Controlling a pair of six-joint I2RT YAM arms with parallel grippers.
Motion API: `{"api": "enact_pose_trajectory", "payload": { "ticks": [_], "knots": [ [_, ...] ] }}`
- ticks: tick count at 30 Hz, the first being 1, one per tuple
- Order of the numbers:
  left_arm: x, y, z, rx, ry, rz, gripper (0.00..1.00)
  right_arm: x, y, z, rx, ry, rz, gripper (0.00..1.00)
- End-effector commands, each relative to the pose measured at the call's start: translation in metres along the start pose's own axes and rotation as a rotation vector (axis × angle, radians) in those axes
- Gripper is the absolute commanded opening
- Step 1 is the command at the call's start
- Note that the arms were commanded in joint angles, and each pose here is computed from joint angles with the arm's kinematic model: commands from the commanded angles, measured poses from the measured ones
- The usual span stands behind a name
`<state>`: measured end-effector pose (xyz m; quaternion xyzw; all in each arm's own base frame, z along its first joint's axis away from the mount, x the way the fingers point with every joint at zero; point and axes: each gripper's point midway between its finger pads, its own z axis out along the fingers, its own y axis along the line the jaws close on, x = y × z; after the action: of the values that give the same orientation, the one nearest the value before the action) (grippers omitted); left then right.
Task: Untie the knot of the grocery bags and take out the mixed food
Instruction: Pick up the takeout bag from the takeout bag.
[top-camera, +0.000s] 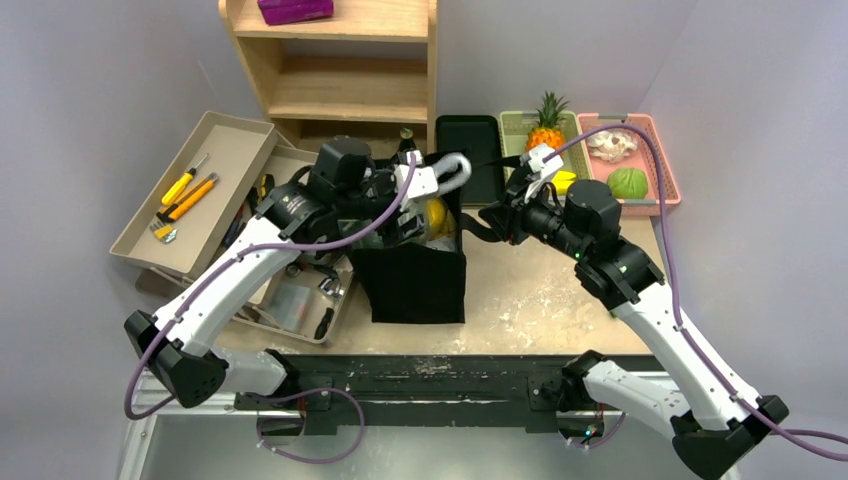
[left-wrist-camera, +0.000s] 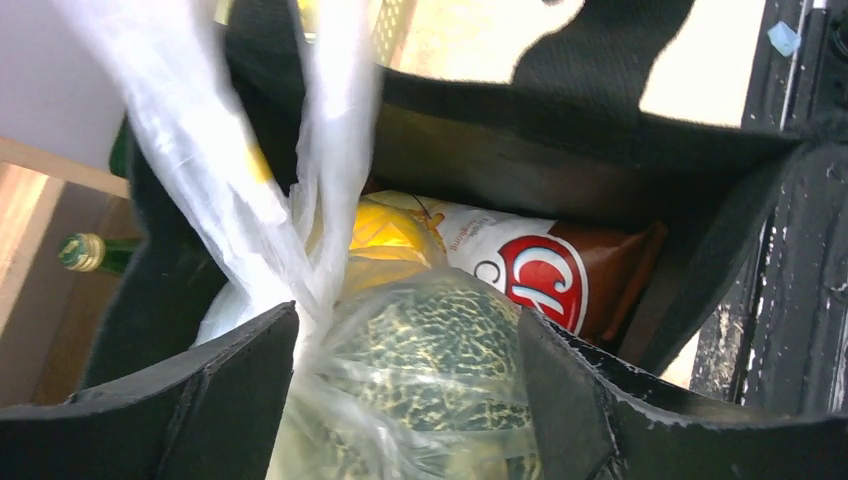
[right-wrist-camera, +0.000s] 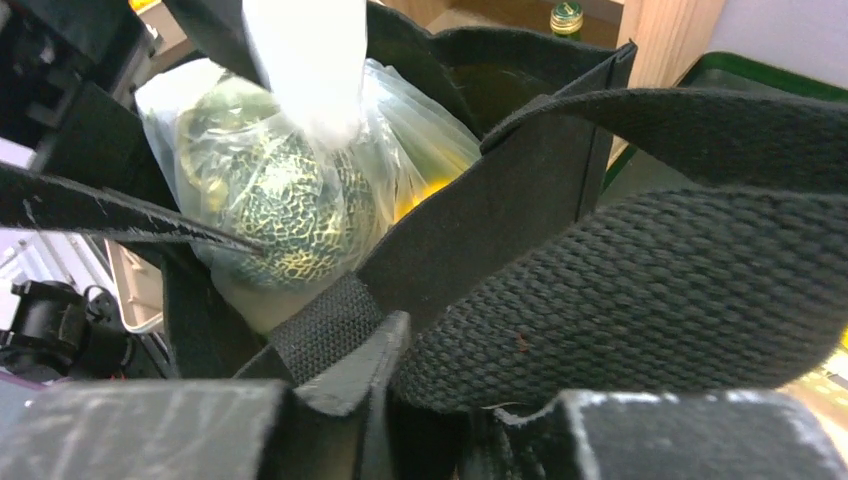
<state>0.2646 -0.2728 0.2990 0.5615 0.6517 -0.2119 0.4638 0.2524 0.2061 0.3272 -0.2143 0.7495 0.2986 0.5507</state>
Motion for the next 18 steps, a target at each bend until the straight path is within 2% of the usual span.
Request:
{"api": "enact_pose_trajectory", "payload": {
  "ticks": [1, 6, 8, 12, 18],
  "knots": [
    [-0.030, 0.019, -0.016, -0.070, -0.017, 0.001, 0.79, -0.001, 0.000, 0.002, 0.000, 0.009, 0.013, 0.22],
    [-0.075, 0.030, -0.031, -0.106, -0.123, -0.028, 0.80, -0.003, -0.002, 0.009, 0.009, 0.009, 0.052, 0.25],
    [-0.083, 0.040, -0.031, -0.132, -0.125, -0.049, 0.79, -0.005, 0.000, 0.010, 0.001, 0.003, 0.059, 0.26],
    [-0.077, 0.047, -0.018, -0.126, -0.054, -0.092, 0.78, -0.009, -0.001, 0.010, 0.008, -0.009, 0.061, 0.29],
    [-0.047, 0.035, -0.001, -0.059, 0.064, -0.152, 0.82, -0.015, 0.001, 0.011, 0.003, -0.022, 0.078, 0.32]
  ]
}}
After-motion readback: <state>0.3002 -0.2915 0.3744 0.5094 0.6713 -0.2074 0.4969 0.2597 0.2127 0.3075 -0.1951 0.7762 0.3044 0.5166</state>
